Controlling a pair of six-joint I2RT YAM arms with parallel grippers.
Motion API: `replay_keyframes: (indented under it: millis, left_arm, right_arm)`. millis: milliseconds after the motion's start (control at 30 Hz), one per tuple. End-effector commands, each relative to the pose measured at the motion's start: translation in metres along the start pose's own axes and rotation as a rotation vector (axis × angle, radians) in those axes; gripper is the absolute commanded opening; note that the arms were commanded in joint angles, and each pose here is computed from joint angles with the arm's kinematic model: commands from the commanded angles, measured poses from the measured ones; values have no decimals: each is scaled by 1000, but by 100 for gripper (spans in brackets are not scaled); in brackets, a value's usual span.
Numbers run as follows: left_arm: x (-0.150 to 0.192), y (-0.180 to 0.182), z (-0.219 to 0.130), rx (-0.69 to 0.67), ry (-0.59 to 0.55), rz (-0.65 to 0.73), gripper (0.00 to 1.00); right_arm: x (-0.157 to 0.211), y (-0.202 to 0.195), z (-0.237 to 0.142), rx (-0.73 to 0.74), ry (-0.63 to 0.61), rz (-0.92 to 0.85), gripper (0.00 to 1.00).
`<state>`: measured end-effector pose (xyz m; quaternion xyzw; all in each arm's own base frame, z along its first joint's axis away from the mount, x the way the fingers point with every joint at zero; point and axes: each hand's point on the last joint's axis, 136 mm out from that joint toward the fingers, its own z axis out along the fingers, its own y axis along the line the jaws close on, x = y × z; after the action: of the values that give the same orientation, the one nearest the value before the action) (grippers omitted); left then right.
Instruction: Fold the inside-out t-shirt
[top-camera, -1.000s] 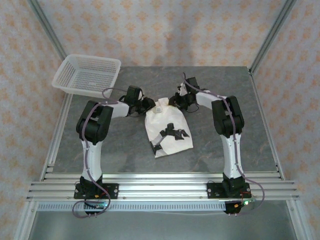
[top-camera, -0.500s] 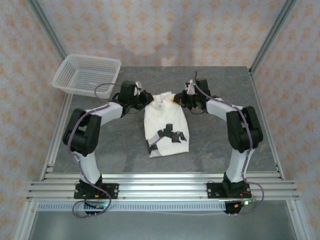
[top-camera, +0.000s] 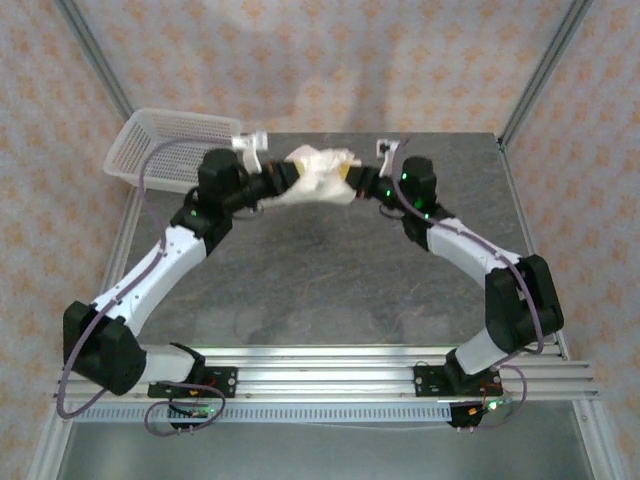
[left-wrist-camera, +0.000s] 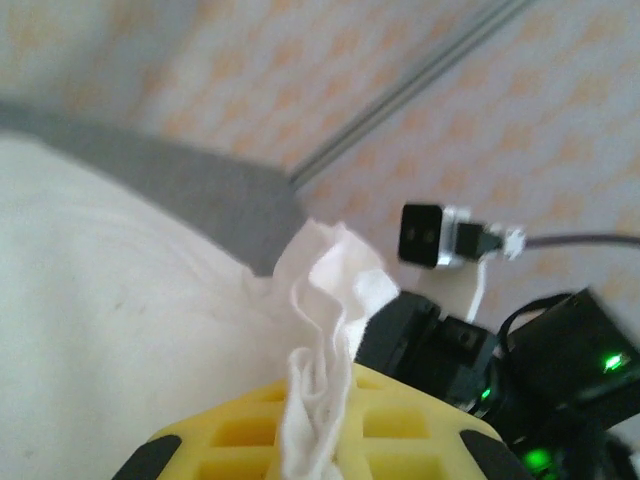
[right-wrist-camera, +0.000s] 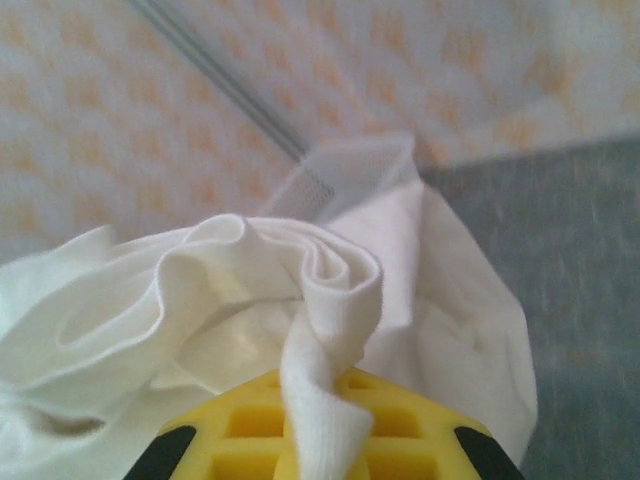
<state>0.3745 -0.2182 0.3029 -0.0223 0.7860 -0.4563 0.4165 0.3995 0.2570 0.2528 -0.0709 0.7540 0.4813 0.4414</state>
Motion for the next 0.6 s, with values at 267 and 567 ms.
replay_keyframes:
  millis: [267, 567]
  left_arm:
    - [182, 148, -52, -342, 217, -246, 0]
    - [141, 156, -70, -509, 111, -87, 0]
  right_arm:
    - [138, -30, -49, 142, 213, 73, 0]
    - [117, -30, -20, 179, 205, 61, 0]
